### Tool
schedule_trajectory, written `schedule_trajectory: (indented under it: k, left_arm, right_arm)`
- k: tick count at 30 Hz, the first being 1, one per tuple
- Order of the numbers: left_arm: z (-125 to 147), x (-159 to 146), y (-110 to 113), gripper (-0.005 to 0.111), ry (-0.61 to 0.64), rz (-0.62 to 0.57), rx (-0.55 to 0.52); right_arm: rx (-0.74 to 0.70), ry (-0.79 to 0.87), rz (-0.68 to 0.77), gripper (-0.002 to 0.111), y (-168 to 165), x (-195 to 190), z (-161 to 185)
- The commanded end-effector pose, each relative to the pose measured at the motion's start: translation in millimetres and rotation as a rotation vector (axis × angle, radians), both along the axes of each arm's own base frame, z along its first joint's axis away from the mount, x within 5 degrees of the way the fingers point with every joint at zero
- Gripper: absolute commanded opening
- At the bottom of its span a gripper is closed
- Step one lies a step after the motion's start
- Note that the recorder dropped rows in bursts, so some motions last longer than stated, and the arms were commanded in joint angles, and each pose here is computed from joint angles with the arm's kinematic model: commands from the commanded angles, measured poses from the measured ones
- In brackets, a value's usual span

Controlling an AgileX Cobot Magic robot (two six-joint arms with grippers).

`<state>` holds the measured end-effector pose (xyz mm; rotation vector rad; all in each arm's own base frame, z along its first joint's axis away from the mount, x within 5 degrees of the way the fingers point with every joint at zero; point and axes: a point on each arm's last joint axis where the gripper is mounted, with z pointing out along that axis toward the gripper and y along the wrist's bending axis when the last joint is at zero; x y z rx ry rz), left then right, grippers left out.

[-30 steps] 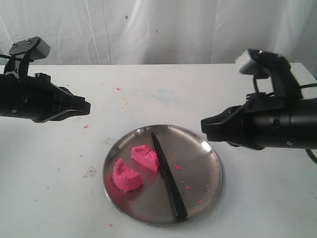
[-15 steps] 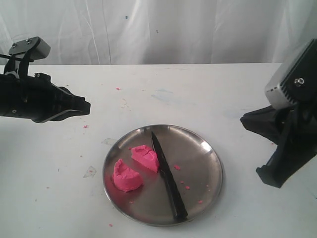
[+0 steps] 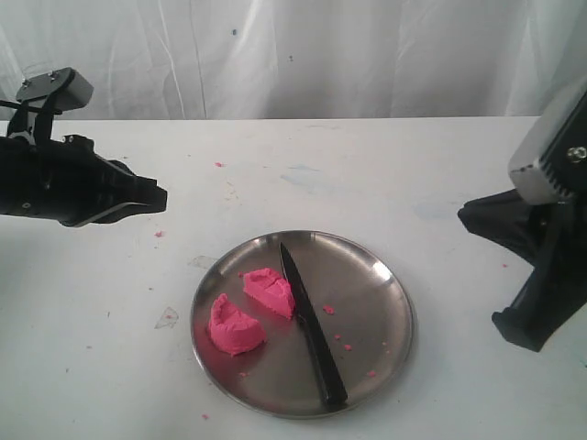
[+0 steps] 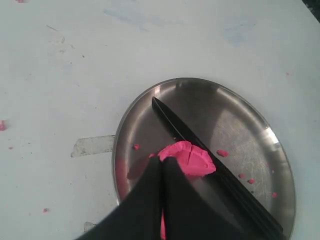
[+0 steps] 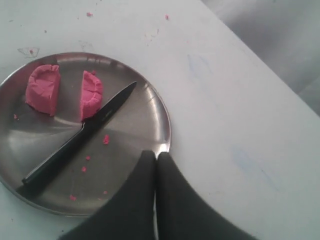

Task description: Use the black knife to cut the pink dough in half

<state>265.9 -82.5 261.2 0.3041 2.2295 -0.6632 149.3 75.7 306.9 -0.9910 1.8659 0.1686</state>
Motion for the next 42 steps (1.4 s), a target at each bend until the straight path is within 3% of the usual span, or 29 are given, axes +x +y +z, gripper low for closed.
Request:
schedule_trajectory:
  k: [1,6,11,16,29,42]
  left_arm:
    - [2.5,-2.7,-0.2,0.0,-0.002,-0.001,-0.016]
    - [2.5,-2.7,-0.2,0.0,-0.002,-0.001,-0.016]
    - [2.5,-2.6,-0.1,0.0,-0.003,0.001,-0.015]
    - [2.5,-2.6,-0.1,0.0,-0.003,0.001,-0.015]
    - [2.5,-2.7,-0.3,0.0,-0.002,-0.001,-0.016]
    - [2.5,-2.6,-0.1,0.0,-0.003,0.0,-0.015]
  right_arm:
    - [0.042,-0.09,-0.004,0.0,-6.5,-19.2,15.0]
    - [0.125,-0.228,-0.027,0.0,-16.5,-46.1,35.7]
    - [0.546,-0.116,-0.192,0.0,-26.7,-72.4,50.0]
    - [0.775,-0.066,-0.308,0.0,-35.1,-80.0,31.0]
    - [0.815,-0.14,-0.512,0.0,-54.6,-84.4,-67.8]
    - [0.8,-0.168,-0.522,0.0,-57.1,-87.0,-83.8]
